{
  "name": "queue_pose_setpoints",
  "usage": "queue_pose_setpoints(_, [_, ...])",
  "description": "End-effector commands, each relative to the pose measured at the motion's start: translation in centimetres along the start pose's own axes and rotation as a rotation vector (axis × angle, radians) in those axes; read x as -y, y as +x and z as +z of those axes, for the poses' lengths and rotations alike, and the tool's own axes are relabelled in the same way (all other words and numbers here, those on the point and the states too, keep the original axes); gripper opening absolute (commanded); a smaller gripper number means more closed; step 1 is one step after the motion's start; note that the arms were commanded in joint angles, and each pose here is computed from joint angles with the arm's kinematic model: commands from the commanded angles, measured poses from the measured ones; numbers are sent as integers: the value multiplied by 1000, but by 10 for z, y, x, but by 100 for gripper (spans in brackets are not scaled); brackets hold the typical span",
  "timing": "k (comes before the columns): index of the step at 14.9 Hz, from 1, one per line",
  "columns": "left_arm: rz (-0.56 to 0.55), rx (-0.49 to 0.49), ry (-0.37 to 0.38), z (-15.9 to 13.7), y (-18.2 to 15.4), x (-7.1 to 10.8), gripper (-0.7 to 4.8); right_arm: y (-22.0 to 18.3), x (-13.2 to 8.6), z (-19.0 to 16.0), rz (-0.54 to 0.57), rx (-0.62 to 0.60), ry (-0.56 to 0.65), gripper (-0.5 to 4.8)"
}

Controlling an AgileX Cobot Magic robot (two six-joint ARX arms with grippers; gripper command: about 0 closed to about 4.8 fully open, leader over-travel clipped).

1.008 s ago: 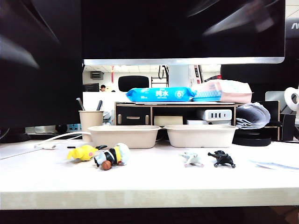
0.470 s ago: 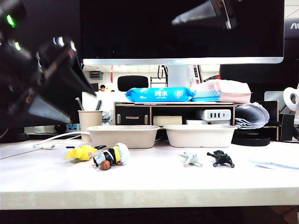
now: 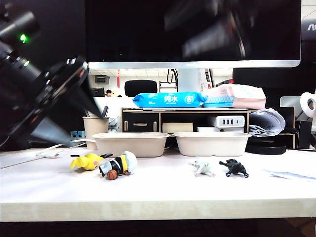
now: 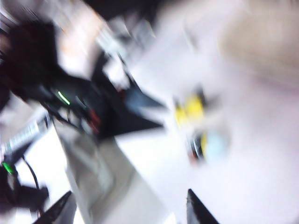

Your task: Put the dolls with similar sizes into the same paper box, while dolls with different sizes go into separate paper boxes.

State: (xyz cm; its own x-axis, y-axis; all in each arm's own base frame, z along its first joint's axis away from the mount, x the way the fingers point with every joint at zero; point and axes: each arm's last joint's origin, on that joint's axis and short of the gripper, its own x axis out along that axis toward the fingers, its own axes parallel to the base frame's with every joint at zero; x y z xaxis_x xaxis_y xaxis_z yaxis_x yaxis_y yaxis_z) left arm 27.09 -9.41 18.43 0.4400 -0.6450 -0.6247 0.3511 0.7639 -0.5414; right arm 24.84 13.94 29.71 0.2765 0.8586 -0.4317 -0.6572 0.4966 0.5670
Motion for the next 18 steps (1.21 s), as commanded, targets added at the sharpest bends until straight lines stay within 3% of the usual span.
queue_pose_setpoints(1, [140, -2, 40, -2, 0, -4, 472, 9, -6, -7, 26, -65, -30, 305])
queue_pose_setpoints(2, [220, 27, 47, -1, 0, -5, 479, 13, -11, -7, 41, -68, -49, 305])
queue_pose_setpoints(3, [232, 53, 61, 2, 0, -5, 479, 15, -14, -8, 50, -74, -56, 305])
queue_pose_setpoints(5, [179, 127, 119, 10, 1, -1, 479, 21, -22, -11, 62, -88, -75, 305])
queue_pose_setpoints(7, [102, 127, 134, 11, 10, 0, 479, 24, -26, -11, 67, -86, -91, 305])
queue_pose_setpoints(10, [127, -42, 89, 3, 36, -1, 479, 24, -27, -12, 69, -91, -89, 305])
queue_pose_setpoints(11, [153, -59, 81, 5, 39, -3, 479, 24, -27, -12, 69, -92, -88, 305])
queue_pose_setpoints(15, [226, -3, 97, 14, 38, -2, 479, 24, -28, -13, 78, -97, -89, 305])
queue_pose_setpoints(17, [245, 22, 13, 14, 40, -1, 479, 24, -28, -12, 80, -91, -94, 305])
queue_pose_setpoints(18, [239, 24, 5, 14, 42, -1, 479, 24, -28, -12, 81, -88, -96, 305])
